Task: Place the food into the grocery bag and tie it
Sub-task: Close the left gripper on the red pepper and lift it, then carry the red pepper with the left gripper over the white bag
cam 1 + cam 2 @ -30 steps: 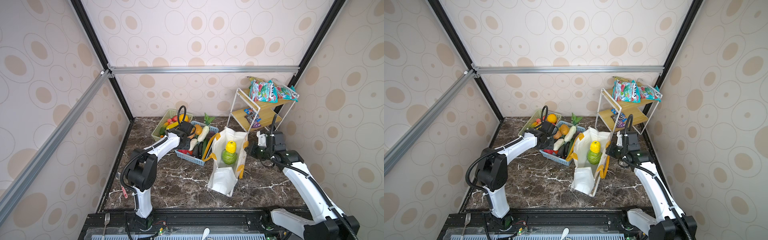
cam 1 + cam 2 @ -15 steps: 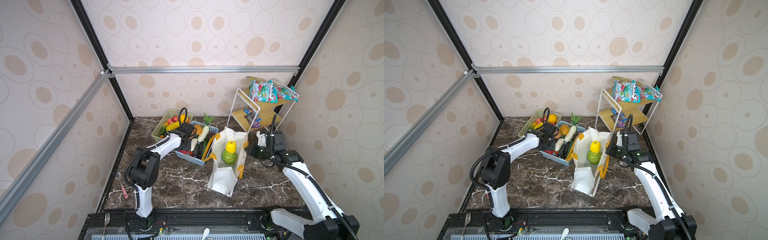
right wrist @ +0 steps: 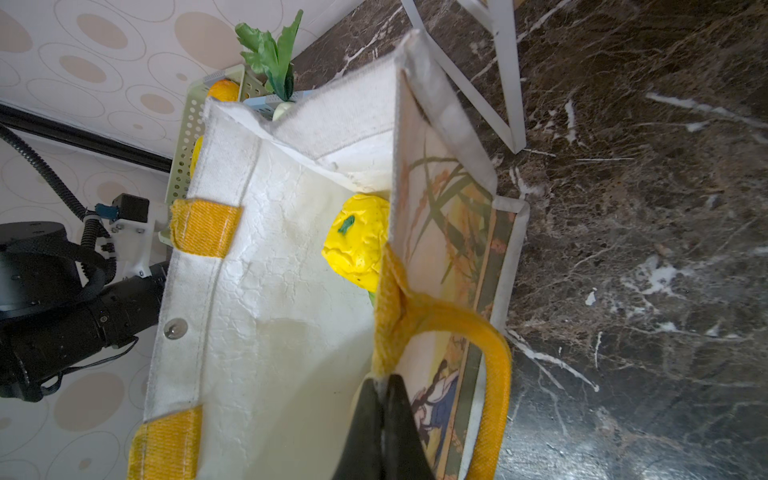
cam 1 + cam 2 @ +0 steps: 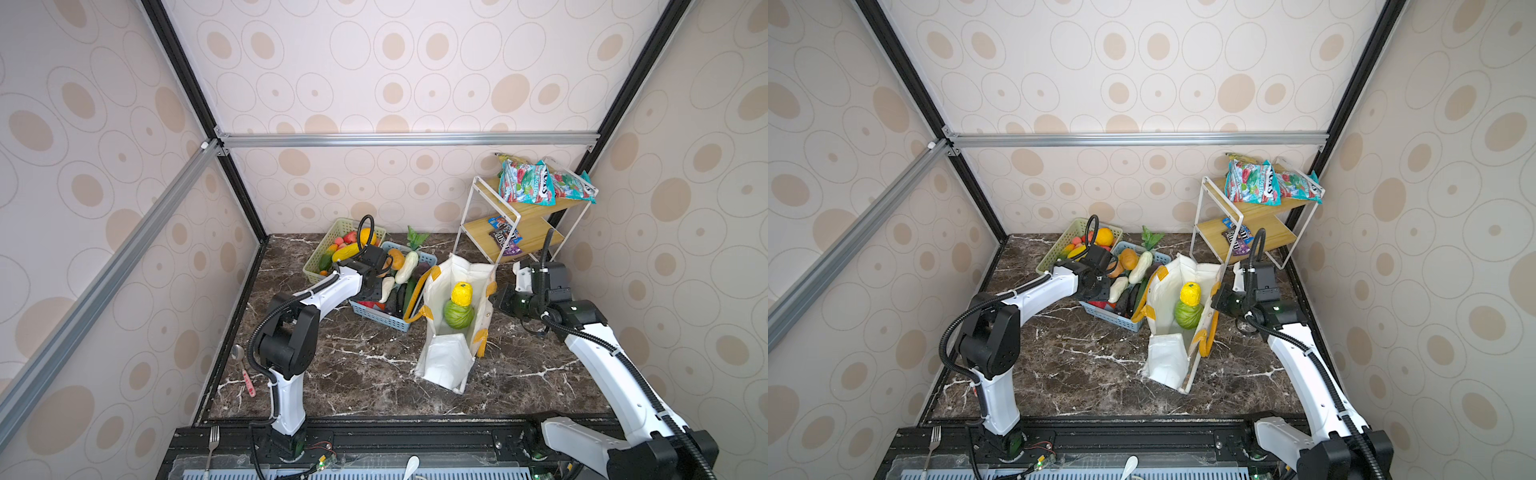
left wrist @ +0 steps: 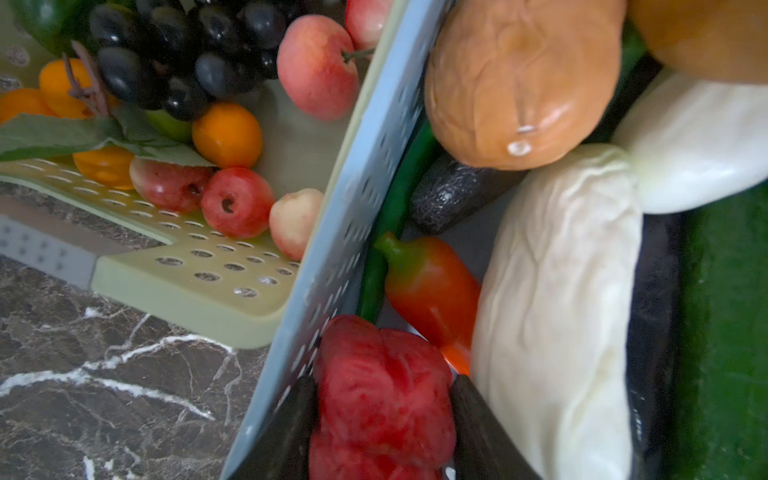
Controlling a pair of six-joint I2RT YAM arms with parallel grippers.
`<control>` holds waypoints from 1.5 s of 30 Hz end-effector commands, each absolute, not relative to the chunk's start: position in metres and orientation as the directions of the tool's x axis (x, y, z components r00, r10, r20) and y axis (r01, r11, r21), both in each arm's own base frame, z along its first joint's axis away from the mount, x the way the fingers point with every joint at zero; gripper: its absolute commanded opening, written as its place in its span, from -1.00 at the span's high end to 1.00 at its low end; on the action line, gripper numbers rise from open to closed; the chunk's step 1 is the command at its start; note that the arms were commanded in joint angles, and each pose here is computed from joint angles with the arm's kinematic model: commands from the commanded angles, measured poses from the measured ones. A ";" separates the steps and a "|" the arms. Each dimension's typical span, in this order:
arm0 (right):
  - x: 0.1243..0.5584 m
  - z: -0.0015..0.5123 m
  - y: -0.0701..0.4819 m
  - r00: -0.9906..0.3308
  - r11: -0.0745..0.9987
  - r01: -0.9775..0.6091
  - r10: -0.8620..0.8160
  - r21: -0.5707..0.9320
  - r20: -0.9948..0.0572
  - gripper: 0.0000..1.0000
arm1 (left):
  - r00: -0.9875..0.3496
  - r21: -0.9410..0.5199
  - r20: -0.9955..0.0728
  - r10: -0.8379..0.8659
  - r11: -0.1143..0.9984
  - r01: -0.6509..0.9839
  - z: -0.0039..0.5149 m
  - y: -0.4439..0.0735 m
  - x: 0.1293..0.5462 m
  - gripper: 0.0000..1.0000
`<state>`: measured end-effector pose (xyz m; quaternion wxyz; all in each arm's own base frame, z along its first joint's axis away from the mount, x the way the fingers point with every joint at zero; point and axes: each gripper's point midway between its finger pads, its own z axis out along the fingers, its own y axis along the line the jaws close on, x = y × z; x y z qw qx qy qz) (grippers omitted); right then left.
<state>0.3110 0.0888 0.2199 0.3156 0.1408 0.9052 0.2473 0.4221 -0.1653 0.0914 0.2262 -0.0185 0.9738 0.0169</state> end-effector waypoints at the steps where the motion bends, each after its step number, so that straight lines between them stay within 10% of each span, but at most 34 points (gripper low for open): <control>1: 0.311 0.223 0.089 -0.755 0.833 0.096 0.418 0.545 -0.506 1.00 | -0.863 0.020 -0.503 -0.034 0.999 -0.051 0.135 -0.159 0.428 0.08; 45: 0.314 0.221 0.091 -0.758 0.829 0.091 0.417 0.552 -0.501 1.00 | -0.747 -0.467 -0.646 -0.159 0.856 0.221 0.303 -0.245 0.432 0.09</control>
